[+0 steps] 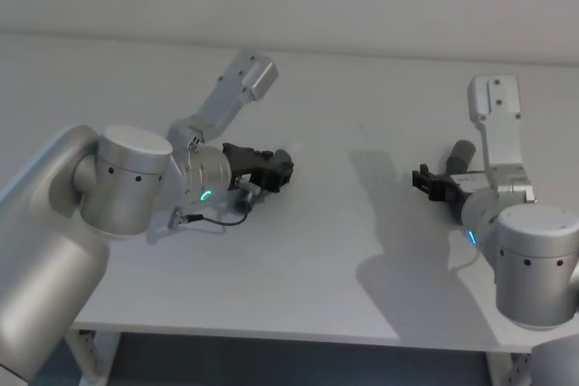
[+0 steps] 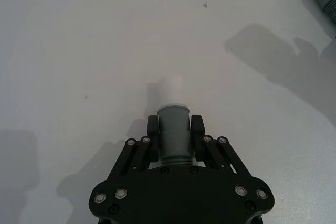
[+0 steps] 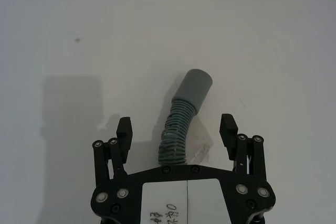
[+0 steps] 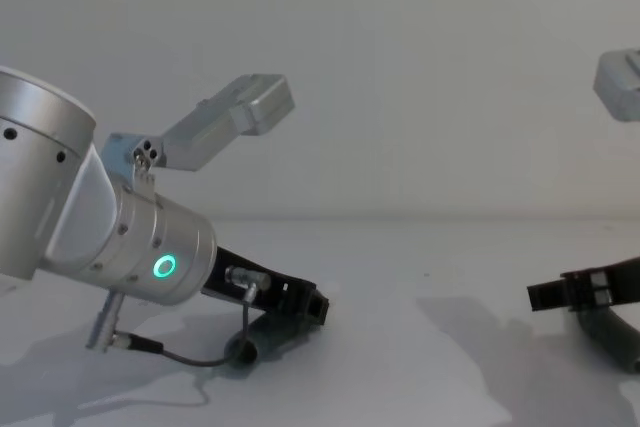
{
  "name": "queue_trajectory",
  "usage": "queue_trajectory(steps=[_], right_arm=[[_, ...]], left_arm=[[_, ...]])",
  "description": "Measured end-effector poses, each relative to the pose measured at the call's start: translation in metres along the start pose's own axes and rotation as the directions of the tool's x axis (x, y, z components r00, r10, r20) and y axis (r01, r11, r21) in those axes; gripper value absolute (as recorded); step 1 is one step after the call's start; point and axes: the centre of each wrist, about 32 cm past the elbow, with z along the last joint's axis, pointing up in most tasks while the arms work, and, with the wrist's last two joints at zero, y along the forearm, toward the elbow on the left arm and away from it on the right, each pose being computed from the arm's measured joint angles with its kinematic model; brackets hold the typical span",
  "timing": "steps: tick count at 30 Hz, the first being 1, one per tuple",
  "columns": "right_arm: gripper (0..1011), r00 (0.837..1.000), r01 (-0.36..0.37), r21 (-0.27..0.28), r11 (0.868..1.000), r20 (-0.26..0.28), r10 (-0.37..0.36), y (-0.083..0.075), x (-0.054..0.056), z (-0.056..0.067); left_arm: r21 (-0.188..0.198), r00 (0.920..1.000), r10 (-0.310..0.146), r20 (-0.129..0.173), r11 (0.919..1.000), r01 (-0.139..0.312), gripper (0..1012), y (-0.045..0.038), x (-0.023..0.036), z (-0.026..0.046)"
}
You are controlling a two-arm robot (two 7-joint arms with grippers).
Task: Use both hands to pick up one end of the pipe from the table, align the ends, and insert them.
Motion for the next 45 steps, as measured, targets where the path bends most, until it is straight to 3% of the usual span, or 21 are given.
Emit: queue_trajectory(steps=[21,27,34,45], right_arm=[[993,0.999,0.022,-0.083,0.996,-0.035,-0.025,0.0078,-0.0058,0.0033],[875,0.999,0.022,-0.091,0.996,-0.041,-0.026,0.0086,-0.0066,0.0038],[652,0.999,0.021,-0.098,0.995,-0.046,-0.026,0.0091,-0.0073,0.0042],[539,0.998,0.022,-0.105,0.994,-0.048,-0.028,0.0095,-0.0076,0.0044]], left_arm=[[0.000,1.0000,0.000,0.000,1.0000,0.000,347,0.0000,0.0000,0.0000],[0.000,1.0000,0.000,0.000,1.0000,0.000,347,0.0000,0.0000,0.0000],[0.000,1.0000,0.000,0.000,1.0000,0.000,347,0.0000,0.0001,-0.0001],[0.000,1.0000,0.000,0.000,1.0000,0.000,347,0.0000,0.0000,-0.0001]])
